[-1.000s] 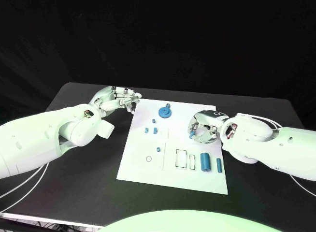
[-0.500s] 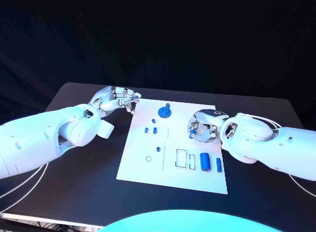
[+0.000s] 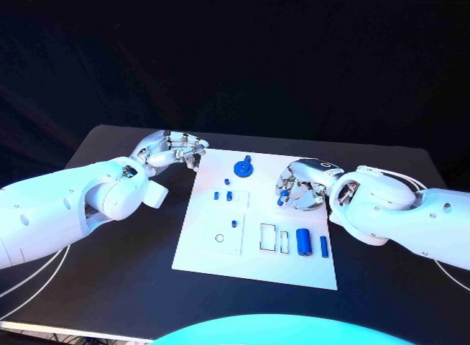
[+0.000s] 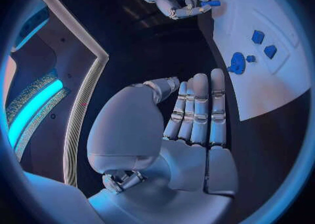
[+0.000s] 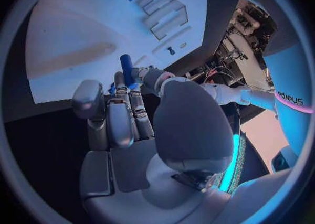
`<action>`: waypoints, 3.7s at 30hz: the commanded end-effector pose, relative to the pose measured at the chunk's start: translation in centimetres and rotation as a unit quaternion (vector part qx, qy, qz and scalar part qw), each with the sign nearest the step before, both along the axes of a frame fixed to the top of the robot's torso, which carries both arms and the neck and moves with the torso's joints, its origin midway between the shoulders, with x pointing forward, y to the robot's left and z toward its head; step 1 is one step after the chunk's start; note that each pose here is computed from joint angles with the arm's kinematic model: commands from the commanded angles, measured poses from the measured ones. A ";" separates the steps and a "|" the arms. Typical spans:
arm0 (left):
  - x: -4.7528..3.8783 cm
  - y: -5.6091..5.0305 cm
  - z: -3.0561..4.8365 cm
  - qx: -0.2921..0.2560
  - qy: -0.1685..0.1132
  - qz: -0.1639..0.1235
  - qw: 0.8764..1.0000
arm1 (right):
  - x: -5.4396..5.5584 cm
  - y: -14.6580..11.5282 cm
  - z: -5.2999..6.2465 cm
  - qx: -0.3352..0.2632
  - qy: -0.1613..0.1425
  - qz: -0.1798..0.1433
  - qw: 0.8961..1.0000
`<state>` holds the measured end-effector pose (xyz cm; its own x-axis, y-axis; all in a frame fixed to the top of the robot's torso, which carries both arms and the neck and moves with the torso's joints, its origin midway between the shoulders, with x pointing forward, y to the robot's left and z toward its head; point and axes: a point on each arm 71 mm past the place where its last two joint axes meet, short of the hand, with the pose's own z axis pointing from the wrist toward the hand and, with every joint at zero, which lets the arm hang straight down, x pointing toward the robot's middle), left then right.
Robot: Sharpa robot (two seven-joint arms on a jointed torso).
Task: Assemble the parts on the task board
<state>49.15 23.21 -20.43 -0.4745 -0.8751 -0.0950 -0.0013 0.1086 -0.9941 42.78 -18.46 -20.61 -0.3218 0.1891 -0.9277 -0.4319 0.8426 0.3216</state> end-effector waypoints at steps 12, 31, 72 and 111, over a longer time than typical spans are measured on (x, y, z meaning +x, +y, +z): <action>-0.06 -0.5 0.17 -0.007 -0.005 -0.007 1.000 | -2.5 5.4 1.7 0.054 -0.009 0.079 0.995; -0.10 -0.6 0.19 -0.007 -0.005 -0.008 1.000 | -4.2 12.7 -2.2 0.063 0.016 0.165 0.984; -0.08 -0.5 0.14 -0.005 -0.002 -0.007 1.000 | -3.9 13.4 -4.9 0.007 0.033 0.156 0.987; -0.09 -0.5 0.02 -0.002 0.006 -0.010 1.000 | -4.2 13.8 -5.3 0.024 0.031 0.174 0.984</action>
<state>49.10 22.94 -20.46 -0.4791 -0.8728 -0.0929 -0.0073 0.1098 -0.9939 38.91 -4.85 -25.68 -0.4150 0.1122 -0.9029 -0.6563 0.6503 0.3825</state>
